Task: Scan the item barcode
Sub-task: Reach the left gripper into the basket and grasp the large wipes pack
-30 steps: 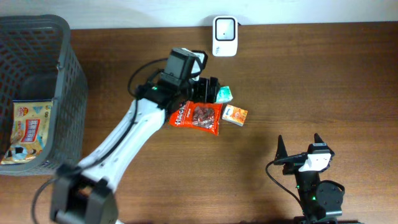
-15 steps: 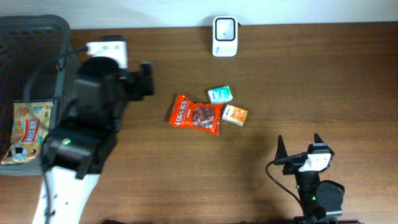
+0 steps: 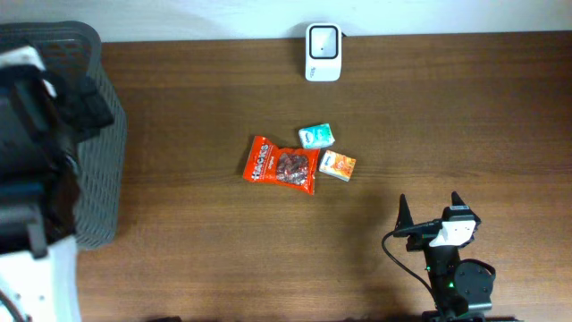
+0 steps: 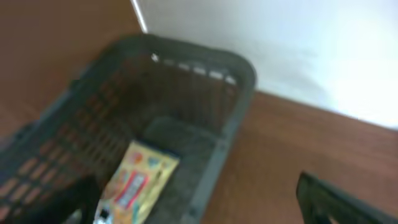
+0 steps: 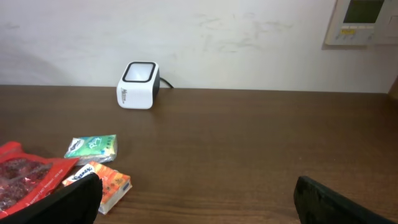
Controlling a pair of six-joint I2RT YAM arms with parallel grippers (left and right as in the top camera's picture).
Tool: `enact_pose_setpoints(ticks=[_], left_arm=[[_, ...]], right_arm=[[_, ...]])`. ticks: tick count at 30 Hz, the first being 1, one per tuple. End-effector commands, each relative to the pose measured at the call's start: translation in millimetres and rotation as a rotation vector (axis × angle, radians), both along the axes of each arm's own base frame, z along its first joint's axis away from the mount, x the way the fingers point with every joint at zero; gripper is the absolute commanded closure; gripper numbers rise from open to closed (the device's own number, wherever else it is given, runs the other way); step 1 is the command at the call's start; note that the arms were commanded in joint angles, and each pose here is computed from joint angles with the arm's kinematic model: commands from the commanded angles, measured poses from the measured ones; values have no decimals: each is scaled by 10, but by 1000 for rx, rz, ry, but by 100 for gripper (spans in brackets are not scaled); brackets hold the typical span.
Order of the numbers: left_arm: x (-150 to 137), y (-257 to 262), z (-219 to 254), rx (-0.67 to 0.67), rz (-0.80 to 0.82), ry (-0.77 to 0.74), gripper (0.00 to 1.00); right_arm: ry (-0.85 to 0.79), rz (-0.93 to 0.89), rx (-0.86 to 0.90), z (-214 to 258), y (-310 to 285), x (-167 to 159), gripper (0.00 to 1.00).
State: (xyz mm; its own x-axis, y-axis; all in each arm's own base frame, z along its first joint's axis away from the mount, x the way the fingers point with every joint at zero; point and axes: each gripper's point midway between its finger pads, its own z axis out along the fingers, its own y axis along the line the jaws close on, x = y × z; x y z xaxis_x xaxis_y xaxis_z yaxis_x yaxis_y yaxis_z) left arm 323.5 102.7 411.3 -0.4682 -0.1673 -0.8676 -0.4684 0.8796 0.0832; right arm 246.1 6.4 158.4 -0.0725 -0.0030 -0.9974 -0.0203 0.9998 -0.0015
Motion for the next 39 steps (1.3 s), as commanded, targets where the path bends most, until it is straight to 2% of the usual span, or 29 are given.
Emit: enact_pose_setpoints(ticks=[1, 5, 10, 18, 24, 32, 39], left_arm=[[88, 239, -28, 3, 60, 84, 1], [182, 554, -388, -31, 135, 209, 1], [330, 1000, -957, -166, 184, 318, 1], [206, 1553, -1404, -255, 313, 393, 1], [275, 1636, -1859, -326, 337, 479, 1], [463, 1580, -2622, -461, 285, 616, 1], [459, 1580, -3125, -511, 291, 727, 1]], right_arm=[[5, -23, -1, -25, -44, -1, 2], [5, -23, -1, -25, -44, -1, 2], [5, -23, -1, -25, -44, -1, 2], [5, -23, -1, -25, -44, -1, 2], [5, -23, -1, -25, -44, -1, 2], [5, -23, -1, -25, -44, -1, 2], [5, -23, -1, -25, -44, -1, 2]])
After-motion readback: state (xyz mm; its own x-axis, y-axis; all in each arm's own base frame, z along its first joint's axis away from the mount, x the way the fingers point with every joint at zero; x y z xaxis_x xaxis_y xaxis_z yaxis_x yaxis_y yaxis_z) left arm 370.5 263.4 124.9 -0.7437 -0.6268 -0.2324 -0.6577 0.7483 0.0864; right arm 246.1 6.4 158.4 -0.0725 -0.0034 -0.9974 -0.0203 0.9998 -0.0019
